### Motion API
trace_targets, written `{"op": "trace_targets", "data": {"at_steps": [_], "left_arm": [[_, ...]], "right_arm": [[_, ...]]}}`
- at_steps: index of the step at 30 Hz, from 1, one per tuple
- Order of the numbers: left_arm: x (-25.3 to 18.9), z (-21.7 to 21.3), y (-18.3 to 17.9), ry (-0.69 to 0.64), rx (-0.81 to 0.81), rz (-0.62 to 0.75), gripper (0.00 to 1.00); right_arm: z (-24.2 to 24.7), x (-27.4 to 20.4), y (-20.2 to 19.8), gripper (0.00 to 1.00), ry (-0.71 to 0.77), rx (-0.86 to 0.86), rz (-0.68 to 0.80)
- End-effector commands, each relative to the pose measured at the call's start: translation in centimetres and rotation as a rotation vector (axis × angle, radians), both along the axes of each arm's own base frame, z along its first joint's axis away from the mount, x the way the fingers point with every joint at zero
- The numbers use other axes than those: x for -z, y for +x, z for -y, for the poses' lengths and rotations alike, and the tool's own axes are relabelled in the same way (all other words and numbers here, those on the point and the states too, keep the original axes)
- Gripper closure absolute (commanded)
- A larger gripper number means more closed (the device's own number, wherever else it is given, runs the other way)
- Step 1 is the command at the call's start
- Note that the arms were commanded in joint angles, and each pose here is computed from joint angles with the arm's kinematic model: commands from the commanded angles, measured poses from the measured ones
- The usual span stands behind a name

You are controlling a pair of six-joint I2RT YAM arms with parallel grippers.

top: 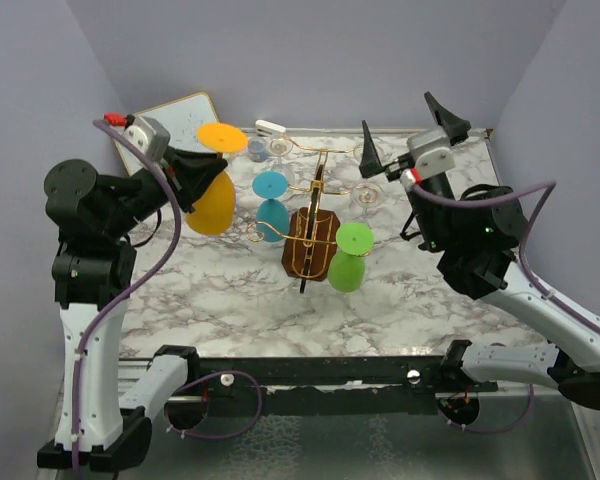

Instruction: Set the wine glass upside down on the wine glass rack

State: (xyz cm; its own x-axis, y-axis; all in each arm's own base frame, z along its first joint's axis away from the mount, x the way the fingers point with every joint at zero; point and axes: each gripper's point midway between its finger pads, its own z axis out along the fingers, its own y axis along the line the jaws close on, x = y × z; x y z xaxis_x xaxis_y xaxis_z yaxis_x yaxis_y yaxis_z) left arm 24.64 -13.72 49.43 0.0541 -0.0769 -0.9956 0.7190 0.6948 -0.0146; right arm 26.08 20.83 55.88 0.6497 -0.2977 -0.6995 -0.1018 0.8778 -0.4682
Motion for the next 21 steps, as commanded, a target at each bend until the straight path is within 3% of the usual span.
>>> {"op": "trace_targets", "data": {"at_steps": [1, 5, 10, 16, 21], "left_arm": [[2.8, 1.5, -4.1, -0.005, 0.153, -0.047, 1.00], [7.1, 2.7, -6.2, 0.024, 0.291, -0.122, 1.00], [11.4, 3.5, -9.7, 0.076, 0.452, -0.114, 1.00], [14.7, 3.9, -11.8, 0.102, 0.543, -0.036, 1.00], [16.7, 4.3, -11.5, 0.048, 0.551, 0.038, 1.00]], "right_arm": [[2.1, 3.0, 3.0, 0.01, 0.200, 0.021, -0.281], [3.3, 4.8, 5.3, 0.01, 0.307, -0.017, -0.412], [5.1, 7.4, 8.3, 0.01, 0.410, -0.010, -0.546], [5.5, 9.0, 8.1, 0.01, 0.511, -0.036, -0.595], [6.1, 9.4, 7.3, 0.01, 0.542, -0.035, -0.608]]}}
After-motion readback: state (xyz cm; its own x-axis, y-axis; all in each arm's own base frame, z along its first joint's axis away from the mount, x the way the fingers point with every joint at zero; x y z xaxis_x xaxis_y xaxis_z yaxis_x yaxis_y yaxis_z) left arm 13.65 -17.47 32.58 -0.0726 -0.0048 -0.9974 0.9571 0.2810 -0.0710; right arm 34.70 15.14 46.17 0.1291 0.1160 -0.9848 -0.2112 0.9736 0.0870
